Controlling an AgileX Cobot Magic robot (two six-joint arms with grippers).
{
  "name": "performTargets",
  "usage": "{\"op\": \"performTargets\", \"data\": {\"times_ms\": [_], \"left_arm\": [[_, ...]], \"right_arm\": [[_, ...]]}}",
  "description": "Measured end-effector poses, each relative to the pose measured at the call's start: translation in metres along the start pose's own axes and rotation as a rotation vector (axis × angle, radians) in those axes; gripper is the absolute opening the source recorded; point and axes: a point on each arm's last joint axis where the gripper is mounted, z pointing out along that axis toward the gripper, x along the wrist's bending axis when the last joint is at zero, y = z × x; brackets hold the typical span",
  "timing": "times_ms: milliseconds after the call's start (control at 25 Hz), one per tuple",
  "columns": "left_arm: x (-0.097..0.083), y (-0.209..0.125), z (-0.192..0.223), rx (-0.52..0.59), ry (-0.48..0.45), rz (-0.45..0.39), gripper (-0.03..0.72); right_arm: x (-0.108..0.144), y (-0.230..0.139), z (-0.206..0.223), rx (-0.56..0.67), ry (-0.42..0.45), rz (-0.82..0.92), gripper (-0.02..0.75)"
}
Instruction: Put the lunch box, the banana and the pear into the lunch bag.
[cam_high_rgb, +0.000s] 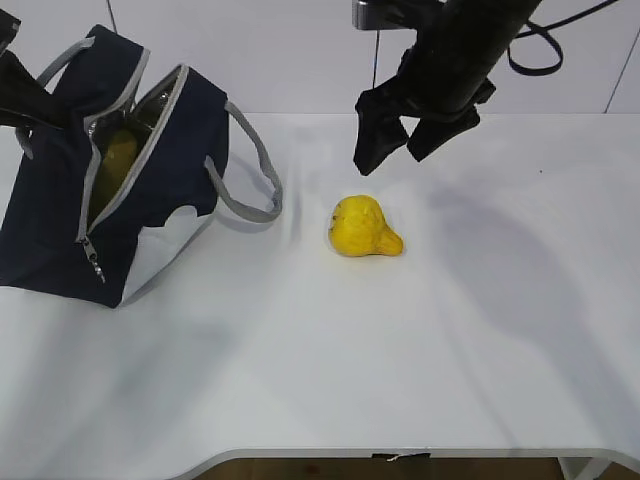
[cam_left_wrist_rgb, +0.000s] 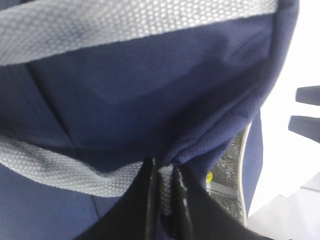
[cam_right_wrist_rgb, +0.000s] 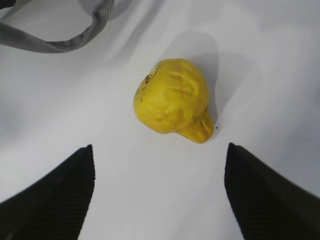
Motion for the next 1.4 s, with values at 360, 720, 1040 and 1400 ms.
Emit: {"op": "performTargets", "data": {"times_ms": [360, 720, 1040, 1400], "left_arm": [[0.000, 0.000, 0.000, 0.000, 0.000, 0.000, 0.021], [0.000, 0.000, 0.000, 0.000, 0.000, 0.000, 0.021], [0.000, 0.000, 0.000, 0.000, 0.000, 0.000, 0.021], [0.000, 0.000, 0.000, 0.000, 0.000, -0.001, 0.021]], "right_arm": [[-0.008, 0.001, 0.042, 0.033, 0.020, 0.085, 0.638], [-0.011, 0.005, 0.054, 0.005, 0.018, 0.097, 0.641], [-0.018, 0.004, 0.083, 0.044, 0.023, 0.119, 0.641], [-0.020, 0.006, 0.094, 0.037, 0.025, 0.135, 0.641]]}}
